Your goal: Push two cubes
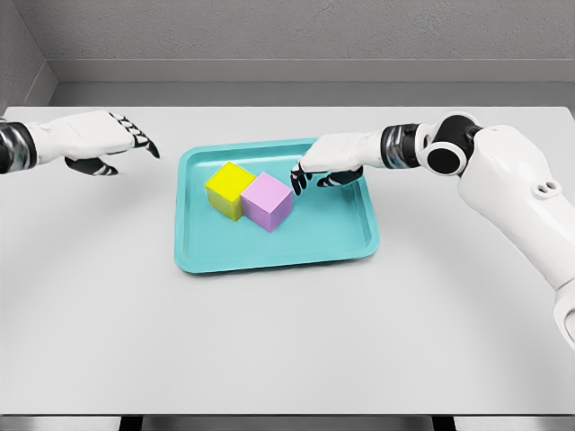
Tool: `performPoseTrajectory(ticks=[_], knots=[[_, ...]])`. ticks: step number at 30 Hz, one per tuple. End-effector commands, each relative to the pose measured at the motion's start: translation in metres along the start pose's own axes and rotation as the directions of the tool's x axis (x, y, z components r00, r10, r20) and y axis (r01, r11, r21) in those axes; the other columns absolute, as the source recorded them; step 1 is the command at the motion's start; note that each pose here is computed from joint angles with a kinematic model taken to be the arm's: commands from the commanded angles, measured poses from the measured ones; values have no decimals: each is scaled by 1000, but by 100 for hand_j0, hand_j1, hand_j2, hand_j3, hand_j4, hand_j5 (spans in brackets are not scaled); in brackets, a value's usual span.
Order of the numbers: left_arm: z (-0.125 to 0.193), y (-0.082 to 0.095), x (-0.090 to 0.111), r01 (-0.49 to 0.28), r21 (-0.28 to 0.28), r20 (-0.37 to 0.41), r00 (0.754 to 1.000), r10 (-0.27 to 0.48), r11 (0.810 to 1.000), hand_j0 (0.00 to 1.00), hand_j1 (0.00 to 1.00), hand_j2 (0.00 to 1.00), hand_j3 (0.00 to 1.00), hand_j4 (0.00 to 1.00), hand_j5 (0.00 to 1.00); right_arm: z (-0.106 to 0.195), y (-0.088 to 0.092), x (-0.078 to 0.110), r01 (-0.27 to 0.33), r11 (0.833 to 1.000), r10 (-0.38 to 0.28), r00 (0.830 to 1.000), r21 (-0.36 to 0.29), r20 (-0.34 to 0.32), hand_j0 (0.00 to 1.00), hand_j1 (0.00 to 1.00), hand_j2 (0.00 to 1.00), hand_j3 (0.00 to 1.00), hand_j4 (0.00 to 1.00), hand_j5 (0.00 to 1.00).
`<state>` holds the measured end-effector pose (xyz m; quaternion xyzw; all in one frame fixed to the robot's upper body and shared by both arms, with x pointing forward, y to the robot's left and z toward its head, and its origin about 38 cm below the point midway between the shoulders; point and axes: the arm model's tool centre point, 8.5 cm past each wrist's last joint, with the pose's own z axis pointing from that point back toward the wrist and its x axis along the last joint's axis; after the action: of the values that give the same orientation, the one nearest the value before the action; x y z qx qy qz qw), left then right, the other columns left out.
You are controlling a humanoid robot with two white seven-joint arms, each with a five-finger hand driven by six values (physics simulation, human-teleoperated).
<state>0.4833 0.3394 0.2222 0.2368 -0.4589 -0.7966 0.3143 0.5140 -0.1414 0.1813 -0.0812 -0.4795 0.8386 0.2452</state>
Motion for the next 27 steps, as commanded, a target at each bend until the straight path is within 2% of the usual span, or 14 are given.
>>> performPoseTrajectory(ticks=[1,19,27], knots=[[7,-3,-10,-30,3,-23,999,30,1000,77,77,77,77,77,77,-6,-2,5,-3,1000,3,1000,-2,11,55,55,55,55,55,55],[14,-4,-14,-34,0,-32,999,34,999,77,77,77,77,77,77,-13,-6,11,-19,1000,19,1000,-2,24,55,55,55,55,55,55],[14,-4,-14,-33,1,-33,999,33,999,77,77,77,77,77,77,-17,-15,13,-29,1000,30,999,-8,27,55,55,55,55,55,55]])
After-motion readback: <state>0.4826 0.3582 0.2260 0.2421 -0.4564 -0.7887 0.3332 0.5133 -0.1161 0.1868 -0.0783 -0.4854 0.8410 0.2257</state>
